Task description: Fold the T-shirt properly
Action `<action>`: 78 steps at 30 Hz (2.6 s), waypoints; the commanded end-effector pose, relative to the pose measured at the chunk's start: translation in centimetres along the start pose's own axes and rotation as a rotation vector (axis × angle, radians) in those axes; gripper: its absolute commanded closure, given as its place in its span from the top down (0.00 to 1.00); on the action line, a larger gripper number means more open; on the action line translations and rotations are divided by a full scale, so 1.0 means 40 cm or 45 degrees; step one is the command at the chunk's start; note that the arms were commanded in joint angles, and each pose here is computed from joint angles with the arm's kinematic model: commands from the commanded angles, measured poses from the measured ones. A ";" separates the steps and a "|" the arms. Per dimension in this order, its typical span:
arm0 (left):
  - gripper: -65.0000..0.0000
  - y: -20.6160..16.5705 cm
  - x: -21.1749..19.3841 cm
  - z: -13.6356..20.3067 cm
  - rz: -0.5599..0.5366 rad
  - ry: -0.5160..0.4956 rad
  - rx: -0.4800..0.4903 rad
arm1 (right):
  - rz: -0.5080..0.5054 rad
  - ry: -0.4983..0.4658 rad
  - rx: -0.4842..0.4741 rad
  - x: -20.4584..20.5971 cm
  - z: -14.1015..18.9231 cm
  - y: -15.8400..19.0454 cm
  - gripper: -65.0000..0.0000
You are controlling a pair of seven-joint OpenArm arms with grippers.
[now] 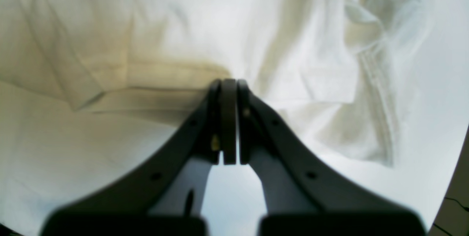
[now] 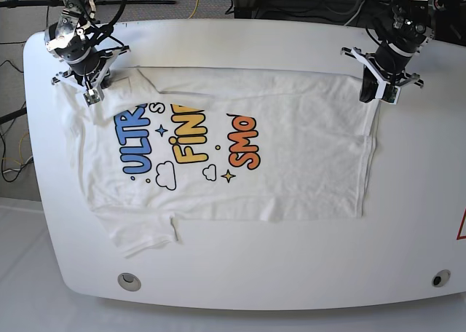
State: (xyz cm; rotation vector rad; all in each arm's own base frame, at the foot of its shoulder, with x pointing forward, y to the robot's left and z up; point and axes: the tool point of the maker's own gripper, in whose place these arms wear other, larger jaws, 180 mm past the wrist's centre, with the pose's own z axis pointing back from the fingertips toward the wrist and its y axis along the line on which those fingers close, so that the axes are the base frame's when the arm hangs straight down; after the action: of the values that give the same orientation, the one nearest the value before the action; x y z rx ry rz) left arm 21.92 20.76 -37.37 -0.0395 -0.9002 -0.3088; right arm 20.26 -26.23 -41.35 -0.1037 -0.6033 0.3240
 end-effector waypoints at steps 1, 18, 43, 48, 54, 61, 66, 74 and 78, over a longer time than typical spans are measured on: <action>0.00 0.025 0.022 -0.007 -0.005 -0.031 0.026 | 0.008 -0.046 -0.007 0.029 0.005 -0.015 0.00; 0.01 0.039 -0.001 -0.094 -0.068 0.053 -0.021 | 0.010 -0.048 -0.007 0.032 0.001 -0.014 0.00; 0.00 0.036 -0.150 -0.074 -0.024 0.199 -0.030 | 0.015 -0.014 0.006 0.010 -0.002 -0.002 0.00; 0.00 0.041 -0.173 -0.055 -0.010 0.215 -0.016 | 0.014 -0.005 0.009 0.003 -0.003 0.000 0.00; 0.00 0.045 -0.178 -0.027 -0.015 0.219 0.026 | 0.013 -0.005 0.011 -0.001 -0.002 0.001 0.00; 0.00 0.053 -0.123 -0.005 -0.041 0.153 0.057 | 0.036 -0.038 -0.008 0.021 0.014 -0.003 0.00; 0.00 0.048 -0.103 0.001 -0.051 0.145 0.053 | 0.044 -0.056 -0.020 0.032 0.023 -0.008 0.00; 0.00 0.028 -0.123 0.010 -0.071 0.197 0.013 | 0.046 -0.065 -0.019 0.041 0.025 -0.003 0.00; 0.00 0.023 -0.124 0.016 -0.076 0.198 0.006 | 0.048 -0.067 -0.022 0.041 0.031 -0.001 0.00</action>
State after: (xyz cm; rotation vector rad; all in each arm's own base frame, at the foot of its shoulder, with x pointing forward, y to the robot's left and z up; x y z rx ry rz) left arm 18.49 22.93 -41.56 0.0105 -0.7264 -0.3429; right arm 20.22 -25.58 -40.59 -0.1108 -0.6185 0.3521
